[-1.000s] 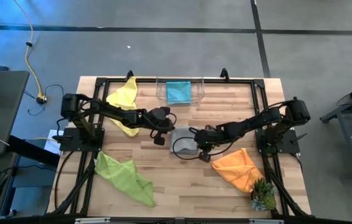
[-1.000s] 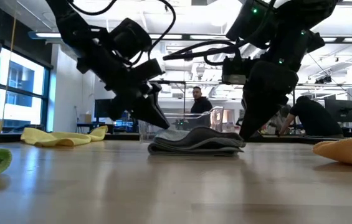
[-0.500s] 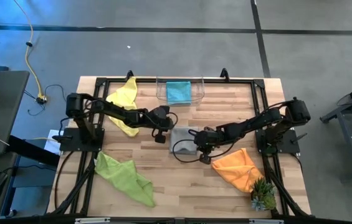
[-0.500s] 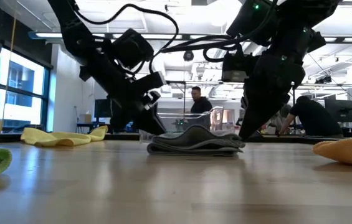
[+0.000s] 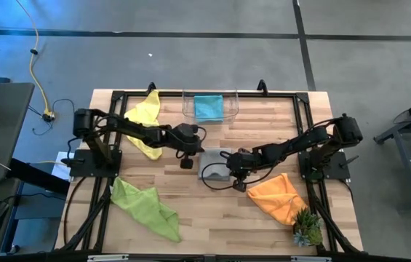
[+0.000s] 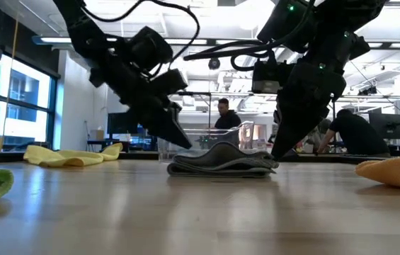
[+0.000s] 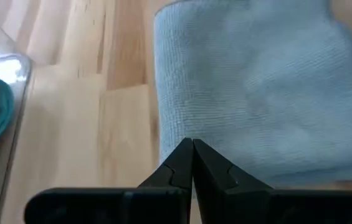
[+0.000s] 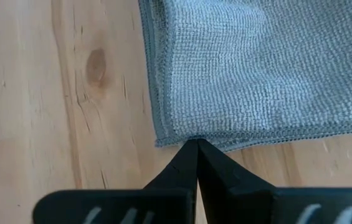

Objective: Fold microfiber towels
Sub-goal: Fold the gray towel, then put the gray towel into the transparent bin

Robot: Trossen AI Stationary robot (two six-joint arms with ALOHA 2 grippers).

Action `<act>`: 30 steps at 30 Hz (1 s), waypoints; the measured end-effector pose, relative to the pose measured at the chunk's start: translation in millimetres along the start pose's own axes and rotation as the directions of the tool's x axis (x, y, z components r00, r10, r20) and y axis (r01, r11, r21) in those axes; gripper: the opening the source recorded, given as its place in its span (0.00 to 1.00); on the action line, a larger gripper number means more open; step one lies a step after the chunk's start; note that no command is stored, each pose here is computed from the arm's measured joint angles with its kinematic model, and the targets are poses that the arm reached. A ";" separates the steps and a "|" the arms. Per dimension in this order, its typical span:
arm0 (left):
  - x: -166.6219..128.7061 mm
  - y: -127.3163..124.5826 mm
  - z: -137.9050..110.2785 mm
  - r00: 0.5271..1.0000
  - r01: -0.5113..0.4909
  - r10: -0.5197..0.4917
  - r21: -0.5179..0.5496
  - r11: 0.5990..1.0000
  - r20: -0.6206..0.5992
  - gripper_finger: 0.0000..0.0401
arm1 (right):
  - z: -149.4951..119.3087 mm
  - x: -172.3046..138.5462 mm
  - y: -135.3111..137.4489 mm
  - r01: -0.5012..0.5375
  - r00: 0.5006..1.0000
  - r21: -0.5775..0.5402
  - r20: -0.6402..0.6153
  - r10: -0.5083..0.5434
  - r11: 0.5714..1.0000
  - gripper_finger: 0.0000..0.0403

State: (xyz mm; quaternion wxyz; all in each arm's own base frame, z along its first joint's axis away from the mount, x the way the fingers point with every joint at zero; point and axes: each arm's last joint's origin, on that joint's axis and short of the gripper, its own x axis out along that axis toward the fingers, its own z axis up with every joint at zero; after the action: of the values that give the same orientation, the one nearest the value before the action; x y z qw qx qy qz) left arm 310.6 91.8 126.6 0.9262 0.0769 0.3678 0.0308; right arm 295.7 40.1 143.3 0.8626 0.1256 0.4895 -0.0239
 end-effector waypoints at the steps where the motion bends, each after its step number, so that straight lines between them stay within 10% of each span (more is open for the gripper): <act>1: 2.4 -0.6 -1.7 1.000 -0.002 0.002 0.002 1.000 -0.009 0.00 | 0.1 0.0 0.0 -0.001 1.000 0.000 0.001 0.001 1.000 0.00; 10: 10.2 12.1 -13.1 0.997 -0.061 0.059 -0.027 0.998 -0.038 0.00 | -2.6 -0.2 7.7 -0.015 1.000 0.010 -0.006 0.015 1.000 0.02; 18: -16.8 26.3 1.4 0.999 -0.023 0.029 -0.137 0.990 0.042 0.02 | 8.4 -29.5 6.3 0.001 1.000 0.032 0.005 -0.001 0.999 0.27; 30: -8.1 38.0 -12.9 0.992 0.129 -0.122 -0.273 0.953 0.042 0.37 | 23.9 -38.4 -44.8 -0.069 0.991 0.040 0.118 0.064 0.997 0.35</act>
State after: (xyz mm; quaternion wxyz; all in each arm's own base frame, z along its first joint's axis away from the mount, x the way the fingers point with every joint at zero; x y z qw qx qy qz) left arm 295.9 130.0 129.1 0.9325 -0.0756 0.3525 0.0216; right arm 288.4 -12.1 179.0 0.8869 0.1593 0.4334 -0.0134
